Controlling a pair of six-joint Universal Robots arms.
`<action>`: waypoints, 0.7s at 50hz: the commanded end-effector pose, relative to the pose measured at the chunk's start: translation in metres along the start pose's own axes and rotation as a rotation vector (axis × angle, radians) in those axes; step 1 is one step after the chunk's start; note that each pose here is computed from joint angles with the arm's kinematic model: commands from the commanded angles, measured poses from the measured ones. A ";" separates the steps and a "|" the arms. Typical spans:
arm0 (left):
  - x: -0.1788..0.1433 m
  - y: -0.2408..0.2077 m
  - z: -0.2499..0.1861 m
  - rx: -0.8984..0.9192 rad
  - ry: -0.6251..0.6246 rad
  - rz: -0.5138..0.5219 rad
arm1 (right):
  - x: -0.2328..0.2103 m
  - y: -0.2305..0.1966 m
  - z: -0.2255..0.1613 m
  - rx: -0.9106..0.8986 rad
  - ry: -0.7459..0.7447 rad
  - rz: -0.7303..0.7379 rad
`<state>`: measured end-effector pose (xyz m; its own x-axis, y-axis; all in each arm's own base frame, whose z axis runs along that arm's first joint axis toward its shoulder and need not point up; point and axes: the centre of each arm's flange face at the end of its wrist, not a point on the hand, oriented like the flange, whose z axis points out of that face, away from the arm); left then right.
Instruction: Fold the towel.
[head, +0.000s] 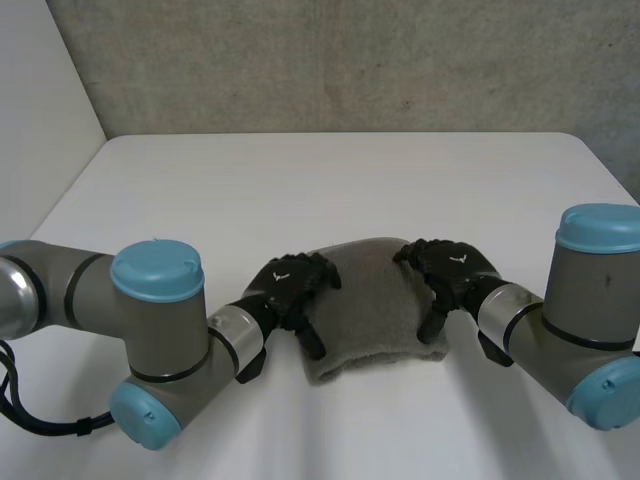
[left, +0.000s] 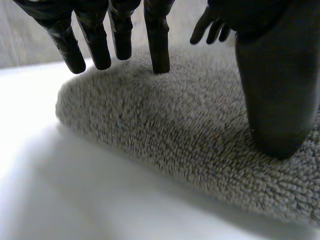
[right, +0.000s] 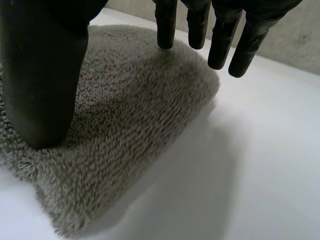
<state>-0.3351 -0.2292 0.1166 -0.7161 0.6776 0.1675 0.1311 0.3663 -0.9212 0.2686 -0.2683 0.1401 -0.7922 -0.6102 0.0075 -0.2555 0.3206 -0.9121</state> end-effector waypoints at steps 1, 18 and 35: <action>-0.002 0.000 0.000 -0.013 -0.024 -0.002 | 0.000 0.002 0.001 -0.006 -0.004 0.011; 0.006 -0.089 -0.034 0.182 -0.042 0.023 | 0.003 -0.091 -0.046 0.278 0.108 -0.048; -0.026 -0.169 -0.090 0.314 -0.324 -0.009 | 0.019 -0.149 -0.083 0.364 0.327 -0.016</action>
<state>-0.2886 -0.2479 0.2887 -0.8715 0.4787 0.1061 -0.0449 0.1376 -0.9895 0.2461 -0.2684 0.3137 -0.9369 -0.3347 0.1010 -0.0943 -0.0363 -0.9949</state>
